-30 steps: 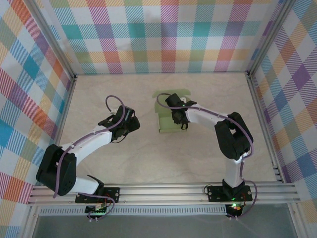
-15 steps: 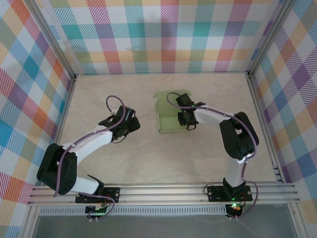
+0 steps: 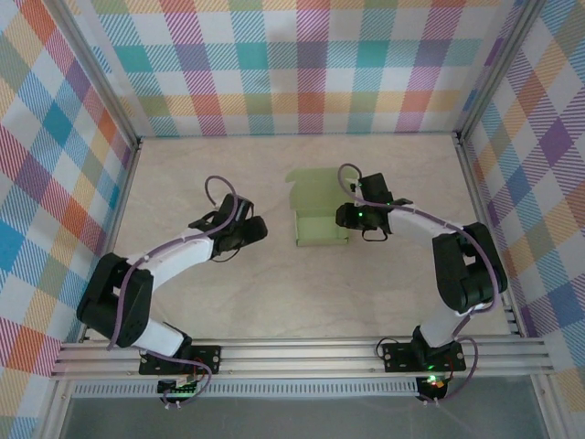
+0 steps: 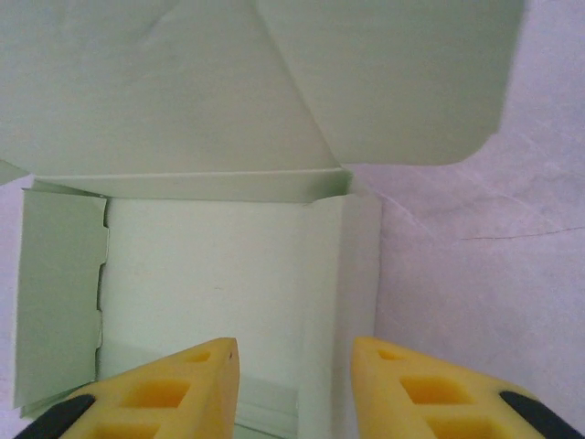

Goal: Fold the paper box

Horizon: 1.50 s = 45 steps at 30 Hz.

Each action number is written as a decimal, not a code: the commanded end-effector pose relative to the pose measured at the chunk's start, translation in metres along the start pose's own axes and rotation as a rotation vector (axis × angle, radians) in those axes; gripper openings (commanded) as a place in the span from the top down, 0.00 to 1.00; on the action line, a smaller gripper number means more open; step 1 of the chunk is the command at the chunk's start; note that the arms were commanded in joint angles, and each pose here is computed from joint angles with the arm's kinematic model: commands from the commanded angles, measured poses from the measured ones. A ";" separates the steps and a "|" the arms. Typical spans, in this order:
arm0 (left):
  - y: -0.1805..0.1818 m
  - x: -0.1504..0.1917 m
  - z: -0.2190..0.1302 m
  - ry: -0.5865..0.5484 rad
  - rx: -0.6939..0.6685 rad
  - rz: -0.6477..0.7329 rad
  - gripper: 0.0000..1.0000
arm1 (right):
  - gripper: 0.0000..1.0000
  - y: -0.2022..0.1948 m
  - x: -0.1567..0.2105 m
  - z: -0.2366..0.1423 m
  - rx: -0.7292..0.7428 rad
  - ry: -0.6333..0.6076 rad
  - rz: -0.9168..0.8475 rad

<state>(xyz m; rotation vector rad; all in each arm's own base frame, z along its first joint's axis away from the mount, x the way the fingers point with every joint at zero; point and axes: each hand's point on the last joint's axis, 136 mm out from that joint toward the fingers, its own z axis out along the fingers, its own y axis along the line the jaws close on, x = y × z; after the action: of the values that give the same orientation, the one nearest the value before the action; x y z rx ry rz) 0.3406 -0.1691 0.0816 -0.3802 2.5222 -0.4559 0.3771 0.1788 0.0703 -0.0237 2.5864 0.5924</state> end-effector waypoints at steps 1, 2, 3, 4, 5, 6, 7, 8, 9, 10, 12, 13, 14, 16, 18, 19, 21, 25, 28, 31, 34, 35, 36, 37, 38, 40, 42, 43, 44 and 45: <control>-0.050 0.005 0.009 0.037 0.282 0.057 0.26 | 0.63 0.005 -0.008 -0.003 -0.122 -0.026 0.011; -0.056 0.008 0.012 0.045 0.318 0.062 0.26 | 0.63 0.001 -0.009 -0.004 -0.134 -0.029 0.026; -0.060 0.010 0.014 0.049 0.342 0.070 0.26 | 0.64 -0.001 -0.009 -0.004 -0.149 -0.030 0.039; -0.064 0.012 0.018 0.057 0.361 0.083 0.26 | 0.64 -0.004 -0.010 -0.004 -0.168 -0.032 0.057; -0.068 0.014 0.021 0.071 0.380 0.095 0.27 | 0.65 -0.007 -0.009 -0.003 -0.188 -0.029 0.076; -0.072 0.015 0.024 0.079 0.400 0.103 0.28 | 0.65 -0.006 -0.008 -0.002 -0.213 -0.019 0.087; -0.078 0.018 0.027 0.097 0.423 0.111 0.29 | 0.65 -0.007 -0.007 -0.001 -0.236 -0.008 0.099; -0.083 0.019 0.031 0.112 0.447 0.111 0.31 | 0.65 -0.007 -0.006 0.000 -0.250 -0.004 0.107; -0.088 0.019 0.033 0.124 0.464 0.110 0.32 | 0.65 -0.008 -0.004 0.002 -0.260 0.003 0.114; -0.091 0.021 0.038 0.140 0.473 0.108 0.34 | 0.65 -0.008 -0.003 0.003 -0.271 0.006 0.117; -0.095 0.023 0.045 0.159 0.486 0.104 0.36 | 0.65 -0.010 -0.001 0.006 -0.278 0.012 0.128; -0.097 0.024 0.048 0.165 0.491 0.102 0.38 | 0.66 -0.011 0.000 0.007 -0.283 0.014 0.131; -0.098 0.025 0.051 0.169 0.489 0.101 0.39 | 0.66 -0.011 0.002 0.009 -0.285 0.021 0.134; -0.098 0.027 0.055 0.178 0.486 0.102 0.42 | 0.67 -0.012 0.004 0.012 -0.291 0.035 0.140; -0.099 0.028 0.057 0.187 0.487 0.102 0.45 | 0.69 -0.013 0.006 0.015 -0.298 0.043 0.145; -0.099 0.029 0.058 0.189 0.485 0.102 0.49 | 0.69 -0.014 0.007 0.017 -0.296 0.048 0.150; -0.098 0.031 0.060 0.194 0.479 0.100 0.51 | 0.71 -0.017 0.009 0.020 -0.291 0.056 0.157; -0.095 0.034 0.063 0.201 0.467 0.093 0.52 | 0.73 -0.022 0.013 0.026 -0.275 0.073 0.166; -0.093 0.036 0.065 0.204 0.460 0.092 0.52 | 0.75 -0.023 0.017 0.027 -0.270 0.081 0.168; -0.093 0.036 0.066 0.205 0.458 0.090 0.53 | 0.73 -0.017 0.014 0.022 -0.302 0.066 0.161; -0.091 0.037 0.067 0.205 0.449 0.090 0.53 | 0.68 -0.009 0.006 0.011 -0.335 0.034 0.153; -0.090 0.037 0.069 0.208 0.441 0.088 0.53 | 0.67 -0.007 0.003 0.007 -0.350 0.024 0.153; -0.088 0.038 0.071 0.212 0.430 0.085 0.54 | 0.67 -0.006 0.001 0.004 -0.363 0.017 0.156; -0.086 0.039 0.073 0.217 0.416 0.082 0.55 | 0.66 -0.005 -0.002 0.000 -0.378 0.004 0.165; -0.085 0.039 0.075 0.219 0.411 0.078 0.55 | 0.66 -0.007 -0.003 -0.002 -0.391 -0.004 0.180; -0.082 0.041 0.078 0.226 0.400 0.063 0.56 | 0.66 -0.009 -0.005 -0.005 -0.418 -0.013 0.209; -0.082 0.043 0.081 0.237 0.396 0.056 0.56 | 0.66 -0.013 -0.006 -0.006 -0.440 -0.024 0.238; -0.082 0.043 0.082 0.241 0.394 0.054 0.56 | 0.66 -0.015 -0.006 -0.006 -0.445 -0.025 0.248; -0.082 0.043 0.082 0.242 0.394 0.053 0.56 | 0.66 -0.017 -0.005 -0.005 -0.446 -0.025 0.258; -0.082 0.044 0.083 0.246 0.392 0.052 0.56 | 0.66 -0.019 -0.004 -0.004 -0.447 -0.022 0.264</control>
<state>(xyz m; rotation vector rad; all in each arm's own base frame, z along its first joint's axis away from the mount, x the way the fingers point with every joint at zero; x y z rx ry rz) 0.3685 -0.2760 0.0391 -0.0964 2.5395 -1.0263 0.3793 0.1568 0.0551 0.1850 2.4609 1.1656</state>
